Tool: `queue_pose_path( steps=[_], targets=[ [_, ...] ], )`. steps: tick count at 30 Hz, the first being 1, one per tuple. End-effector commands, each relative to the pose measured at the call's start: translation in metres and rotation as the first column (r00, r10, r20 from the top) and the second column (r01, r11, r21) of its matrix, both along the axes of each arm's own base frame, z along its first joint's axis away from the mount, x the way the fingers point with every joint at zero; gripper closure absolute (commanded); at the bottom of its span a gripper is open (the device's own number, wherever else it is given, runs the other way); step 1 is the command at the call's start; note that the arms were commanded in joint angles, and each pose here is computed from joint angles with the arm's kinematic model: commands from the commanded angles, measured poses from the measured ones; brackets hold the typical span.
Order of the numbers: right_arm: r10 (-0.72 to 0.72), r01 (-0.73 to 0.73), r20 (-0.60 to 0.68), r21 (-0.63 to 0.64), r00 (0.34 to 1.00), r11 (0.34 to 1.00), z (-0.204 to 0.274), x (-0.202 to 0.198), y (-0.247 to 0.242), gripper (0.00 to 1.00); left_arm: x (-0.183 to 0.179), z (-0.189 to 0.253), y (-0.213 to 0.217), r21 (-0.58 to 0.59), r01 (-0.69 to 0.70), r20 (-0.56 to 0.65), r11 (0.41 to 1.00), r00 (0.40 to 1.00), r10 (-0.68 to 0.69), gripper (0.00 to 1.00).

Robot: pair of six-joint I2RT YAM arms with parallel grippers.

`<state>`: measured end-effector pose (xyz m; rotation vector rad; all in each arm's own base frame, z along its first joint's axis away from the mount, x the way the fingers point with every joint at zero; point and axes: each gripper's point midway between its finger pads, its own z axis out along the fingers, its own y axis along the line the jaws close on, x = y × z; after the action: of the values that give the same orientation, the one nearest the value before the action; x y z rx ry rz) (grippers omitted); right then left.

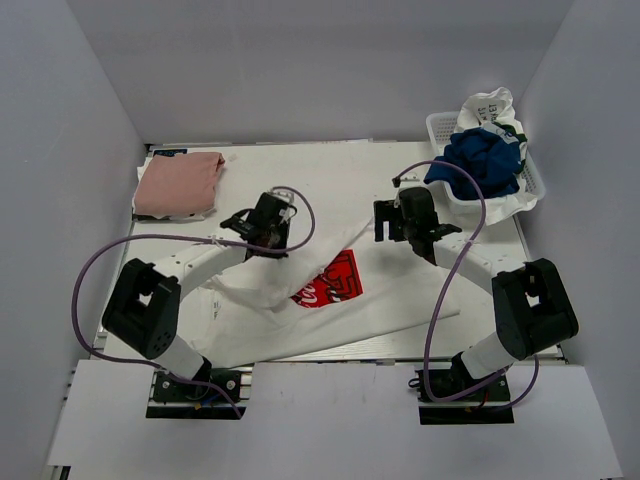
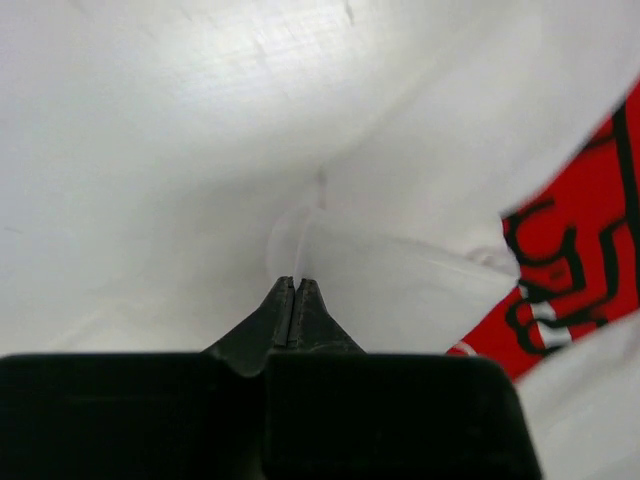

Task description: Fold and stack the t-shirts

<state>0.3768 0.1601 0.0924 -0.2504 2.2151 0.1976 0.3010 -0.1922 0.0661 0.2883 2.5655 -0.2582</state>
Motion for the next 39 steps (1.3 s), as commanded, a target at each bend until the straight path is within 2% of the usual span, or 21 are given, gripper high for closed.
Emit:
queue_pose_path(
  steps=[1, 5, 6, 7, 10, 11, 15, 16, 17, 18, 19, 20, 21, 23, 25, 28, 31, 33, 34, 35, 39],
  targets=[
    [-0.078, 0.078, 0.027, 0.0, 0.997, 0.997, 0.008, 0.011, -0.008, 0.1, 0.064, 0.068, 0.03, 0.091, -0.192, 0.29, 0.977, 0.944, 0.158, 1.0],
    [-0.128, 0.129, 0.029, -0.021, 0.991, 0.991, 0.009, 0.015, -0.018, 0.1, 0.12, 0.085, 0.048, 0.196, -0.241, 0.391, 0.95, 0.908, 0.15, 1.0],
    [-0.148, 0.149, 0.035, -0.033, 0.988, 0.988, 0.009, 0.016, -0.023, 0.1, 0.139, 0.102, 0.055, 0.211, -0.296, 0.441, 0.932, 0.879, 0.18, 1.0],
    [-0.155, 0.156, 0.036, -0.038, 0.987, 0.987, 0.009, 0.017, -0.025, 0.1, 0.152, 0.084, 0.068, 0.271, -0.326, 0.418, 0.906, 0.887, 0.195, 1.0],
    [-0.197, 0.199, 0.034, -0.058, 0.98, 0.978, 0.009, 0.019, -0.035, 0.1, 0.189, 0.095, 0.094, 0.332, -0.422, 0.467, 0.844, 0.851, 0.241, 1.0],
    [-0.205, 0.207, 0.039, -0.053, 0.978, 0.977, 0.012, 0.022, -0.035, 0.1, 0.206, 0.09, 0.113, 0.381, -0.471, 0.466, 0.796, 0.841, 0.274, 1.0],
    [-0.249, 0.25, 0.029, -0.049, 0.968, 0.967, 0.009, 0.026, -0.042, 0.1, 0.243, 0.086, 0.151, 0.41, -0.573, 0.48, 0.71, 0.797, 0.367, 1.0],
    [-0.247, 0.248, 0.028, -0.047, 0.969, 0.968, 0.009, 0.027, -0.041, 0.1, 0.251, 0.086, 0.154, 0.398, -0.586, 0.49, 0.706, 0.786, 0.376, 0.85],
    [-0.242, 0.243, 0.024, -0.046, 0.97, 0.969, 0.007, 0.027, -0.039, 0.1, 0.265, 0.091, 0.15, 0.359, -0.571, 0.5, 0.738, 0.786, 0.364, 0.72],
    [-0.253, 0.254, 0.026, -0.035, 0.967, 0.967, 0.009, 0.031, -0.039, 0.1, 0.279, 0.097, 0.144, 0.336, -0.552, 0.532, 0.763, 0.78, 0.331, 0.62],
    [-0.251, 0.252, 0.023, -0.035, 0.968, 0.967, 0.009, 0.031, -0.038, 0.1, 0.288, 0.098, 0.139, 0.316, -0.541, 0.552, 0.779, 0.773, 0.313, 0.62],
    [-0.246, 0.247, 0.019, -0.028, 0.969, 0.969, 0.008, 0.03, -0.037, 0.1, 0.298, 0.096, 0.127, 0.294, -0.486, 0.554, 0.823, 0.788, 0.268, 0.61],
    [-0.254, 0.255, 0.017, -0.021, 0.967, 0.967, 0.008, 0.031, -0.037, 0.1, 0.305, 0.097, 0.124, 0.29, -0.472, 0.571, 0.833, 0.783, 0.245, 0.56],
    [-0.238, 0.238, 0.015, 0.002, 0.971, 0.971, 0.009, 0.033, -0.032, 0.1, 0.322, 0.101, 0.108, 0.265, -0.404, 0.583, 0.876, 0.791, 0.188, 0.32],
    [-0.207, 0.207, 0.0, 0.003, 0.978, 0.978, 0.004, 0.036, -0.025, 0.1, 0.324, 0.097, 0.106, 0.289, -0.383, 0.561, 0.877, 0.81, 0.169, 0.01],
    [-0.132, 0.133, -0.022, 0.031, 0.991, 0.991, 0.004, 0.049, -0.005, 0.1, 0.319, 0.105, 0.103, 0.277, -0.408, 0.555, 0.87, 0.807, 0.202, 0.0],
    [-0.081, 0.086, -0.086, 0.057, 0.993, 0.995, -0.008, 0.058, 0.012, 0.1, 0.292, 0.102, 0.095, 0.237, -0.352, 0.484, 0.906, 0.851, 0.204, 0.0],
    [-0.048, 0.061, -0.153, 0.082, 0.987, 0.995, -0.025, 0.055, 0.023, 0.1, 0.278, 0.109, 0.086, 0.197, -0.323, 0.485, 0.926, 0.853, 0.194, 0.0],
    [-0.037, 0.054, -0.166, 0.096, 0.985, 0.994, -0.029, 0.06, 0.029, 0.1, 0.263, 0.092, 0.084, 0.194, -0.294, 0.446, 0.936, 0.876, 0.182, 0.0],
    [-0.016, 0.04, -0.209, 0.111, 0.978, 0.993, -0.042, 0.057, 0.036, 0.1, 0.26, 0.119, 0.082, 0.136, -0.295, 0.498, 0.946, 0.846, 0.192, 0.0],
    [-0.043, 0.087, -0.31, 0.13, 0.95, 0.988, -0.067, 0.054, 0.039, 0.1, 0.238, 0.121, 0.068, 0.066, -0.21, 0.485, 0.975, 0.861, 0.152, 0.0]
  ],
)
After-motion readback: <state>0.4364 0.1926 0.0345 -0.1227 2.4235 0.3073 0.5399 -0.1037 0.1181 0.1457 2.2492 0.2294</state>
